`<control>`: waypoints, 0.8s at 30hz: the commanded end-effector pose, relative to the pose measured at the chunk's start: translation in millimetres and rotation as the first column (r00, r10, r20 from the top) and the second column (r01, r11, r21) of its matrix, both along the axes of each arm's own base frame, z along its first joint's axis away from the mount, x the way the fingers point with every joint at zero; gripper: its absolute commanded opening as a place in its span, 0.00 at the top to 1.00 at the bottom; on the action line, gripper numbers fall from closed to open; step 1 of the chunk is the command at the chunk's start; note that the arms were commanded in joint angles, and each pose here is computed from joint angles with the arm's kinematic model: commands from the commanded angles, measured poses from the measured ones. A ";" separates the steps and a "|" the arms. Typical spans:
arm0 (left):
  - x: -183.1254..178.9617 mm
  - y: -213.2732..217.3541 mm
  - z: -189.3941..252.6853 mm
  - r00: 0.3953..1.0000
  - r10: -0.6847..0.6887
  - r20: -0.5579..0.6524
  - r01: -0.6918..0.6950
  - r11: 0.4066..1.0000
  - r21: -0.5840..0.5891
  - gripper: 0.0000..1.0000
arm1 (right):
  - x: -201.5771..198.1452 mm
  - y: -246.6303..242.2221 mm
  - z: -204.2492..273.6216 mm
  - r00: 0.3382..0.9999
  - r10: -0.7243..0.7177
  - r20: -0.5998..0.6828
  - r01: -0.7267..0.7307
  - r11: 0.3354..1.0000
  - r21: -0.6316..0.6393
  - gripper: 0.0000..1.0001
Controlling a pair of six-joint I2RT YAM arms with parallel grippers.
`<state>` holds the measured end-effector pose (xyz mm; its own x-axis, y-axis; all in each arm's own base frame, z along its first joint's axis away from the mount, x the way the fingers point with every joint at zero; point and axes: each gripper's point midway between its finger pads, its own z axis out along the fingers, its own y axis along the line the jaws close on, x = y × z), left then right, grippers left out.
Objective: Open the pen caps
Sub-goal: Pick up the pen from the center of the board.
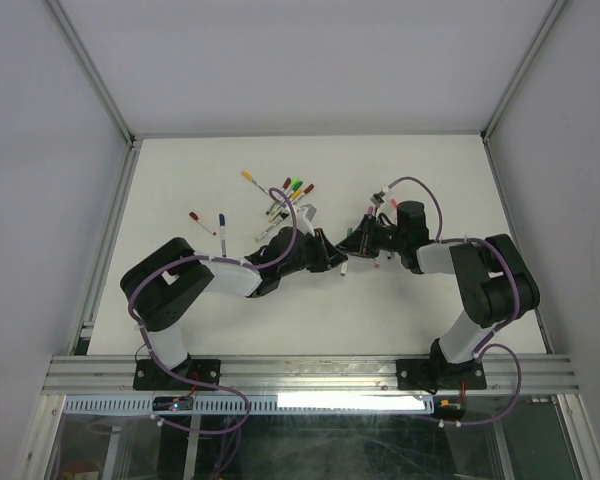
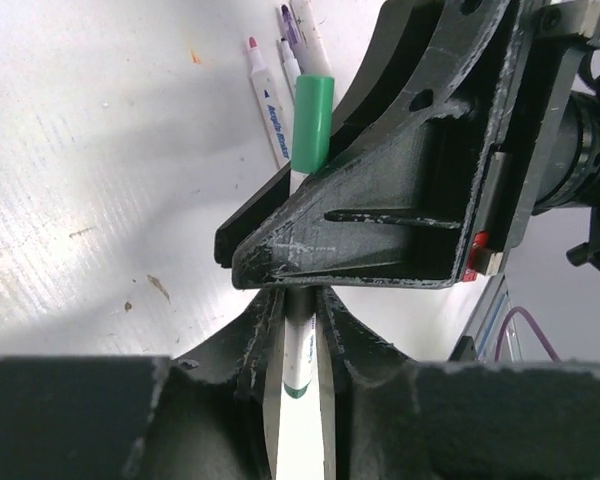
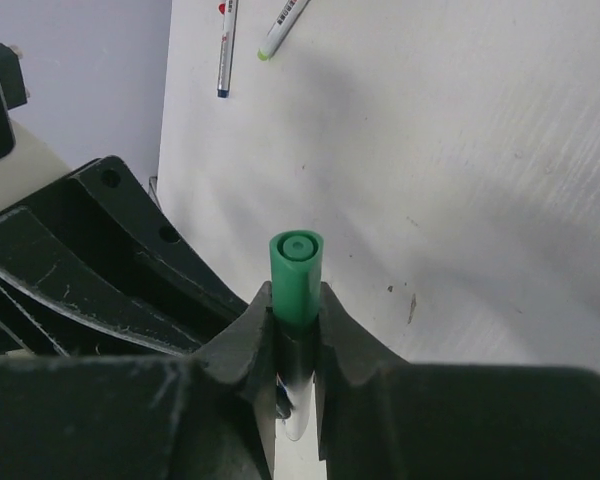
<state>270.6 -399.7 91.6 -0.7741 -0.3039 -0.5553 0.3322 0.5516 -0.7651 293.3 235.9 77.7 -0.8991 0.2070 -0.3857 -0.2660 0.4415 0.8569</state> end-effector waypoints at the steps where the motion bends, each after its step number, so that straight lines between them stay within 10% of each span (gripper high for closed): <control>1: -6.6 -1.0 27.3 0.997 -0.030 0.068 0.035 0.997 -0.068 0.74 | 9.1 3.4 27.6 0.991 0.046 0.125 -0.048 0.999 0.010 1.00; 16: -59.4 71.5 107.9 0.901 -0.031 0.434 0.122 0.975 -0.184 0.03 | -32.2 7.8 72.4 0.832 0.449 0.327 -0.469 0.883 -0.017 1.00; 24: -75.0 112.5 151.0 0.815 0.117 0.567 0.095 0.939 -0.330 0.01 | -59.8 7.4 99.4 0.731 0.543 0.413 -0.594 0.804 -0.006 1.00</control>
